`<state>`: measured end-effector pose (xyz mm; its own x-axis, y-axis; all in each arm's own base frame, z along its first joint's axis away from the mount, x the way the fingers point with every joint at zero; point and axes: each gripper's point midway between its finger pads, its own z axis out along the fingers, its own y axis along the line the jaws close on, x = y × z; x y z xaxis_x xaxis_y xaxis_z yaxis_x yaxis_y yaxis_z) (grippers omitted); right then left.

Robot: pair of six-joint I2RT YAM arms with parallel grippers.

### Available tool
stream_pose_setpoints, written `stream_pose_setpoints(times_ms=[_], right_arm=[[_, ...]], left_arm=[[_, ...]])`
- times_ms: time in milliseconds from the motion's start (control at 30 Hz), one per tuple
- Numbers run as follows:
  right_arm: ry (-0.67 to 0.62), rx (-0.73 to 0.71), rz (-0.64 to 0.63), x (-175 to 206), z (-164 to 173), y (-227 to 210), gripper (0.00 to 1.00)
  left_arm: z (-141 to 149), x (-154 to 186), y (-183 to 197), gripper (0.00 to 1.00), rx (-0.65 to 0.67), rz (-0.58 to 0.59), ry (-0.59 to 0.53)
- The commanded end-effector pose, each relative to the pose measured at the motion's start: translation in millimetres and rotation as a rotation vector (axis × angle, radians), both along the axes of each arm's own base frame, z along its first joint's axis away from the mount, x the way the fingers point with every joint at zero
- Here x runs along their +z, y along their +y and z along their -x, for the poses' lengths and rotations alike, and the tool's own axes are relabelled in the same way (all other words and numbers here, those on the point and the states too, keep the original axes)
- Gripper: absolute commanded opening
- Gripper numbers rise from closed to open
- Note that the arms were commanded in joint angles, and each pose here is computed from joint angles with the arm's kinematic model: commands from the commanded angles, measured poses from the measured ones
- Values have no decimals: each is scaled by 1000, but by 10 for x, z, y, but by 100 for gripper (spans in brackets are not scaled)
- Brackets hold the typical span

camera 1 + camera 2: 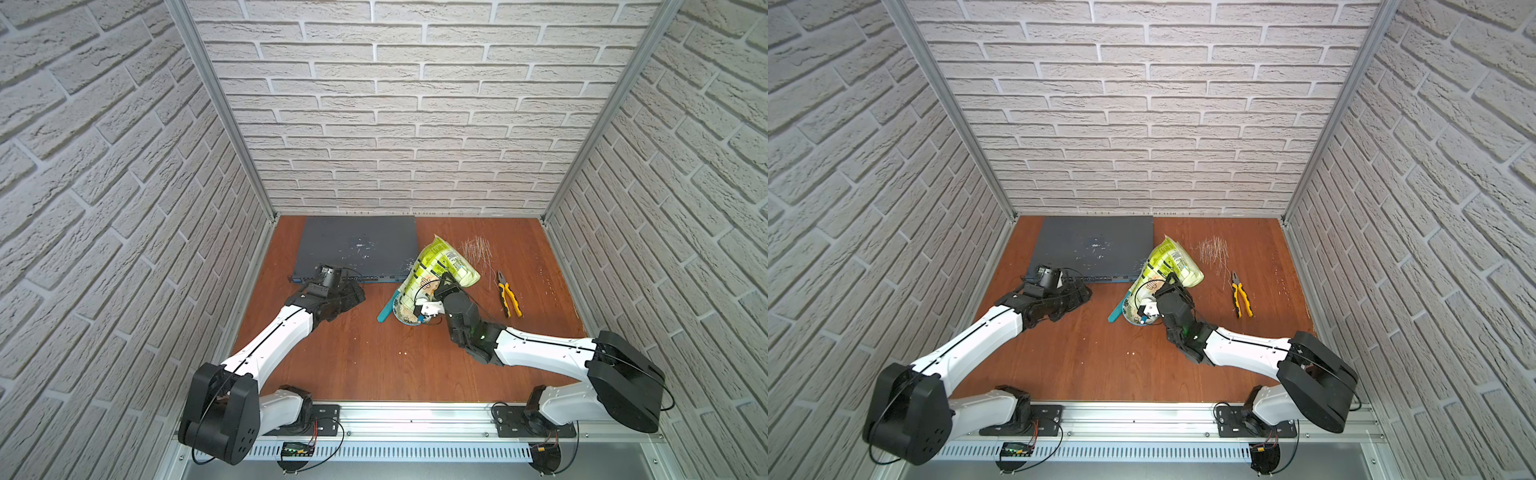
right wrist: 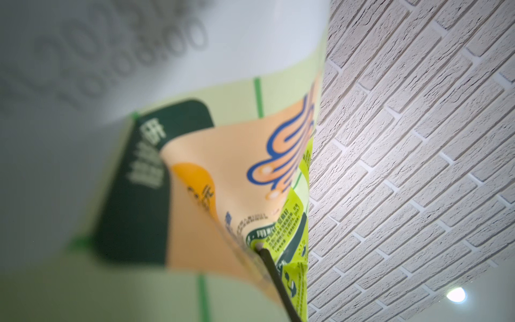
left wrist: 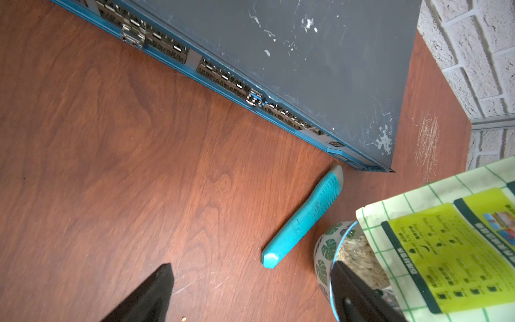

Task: Pour the oats into the breakfast bowl
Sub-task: Pour the oats into the bowl.

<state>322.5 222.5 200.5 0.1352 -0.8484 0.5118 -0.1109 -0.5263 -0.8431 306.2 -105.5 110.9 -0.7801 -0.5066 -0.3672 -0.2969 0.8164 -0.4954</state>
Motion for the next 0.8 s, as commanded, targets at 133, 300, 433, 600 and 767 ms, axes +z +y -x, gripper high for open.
stream_pose_setpoints(times_ms=[133,300,433,600,767], right_arm=[[-150,-19,-168,523,12,5,4],[-148,-25,-177,523,9,-5,3],[-147,-27,-176,510,8,-1,4],[-150,-39,-178,519,-6,-42,4],[-150,-54,-165,503,-39,-98,4]], left_arm=[[10,-20,29,90,5,-6,1],[10,-13,25,91,4,-5,-1],[4,0,23,91,3,-5,-4],[0,-7,20,91,2,-5,-1],[-10,9,17,91,3,-3,-4]])
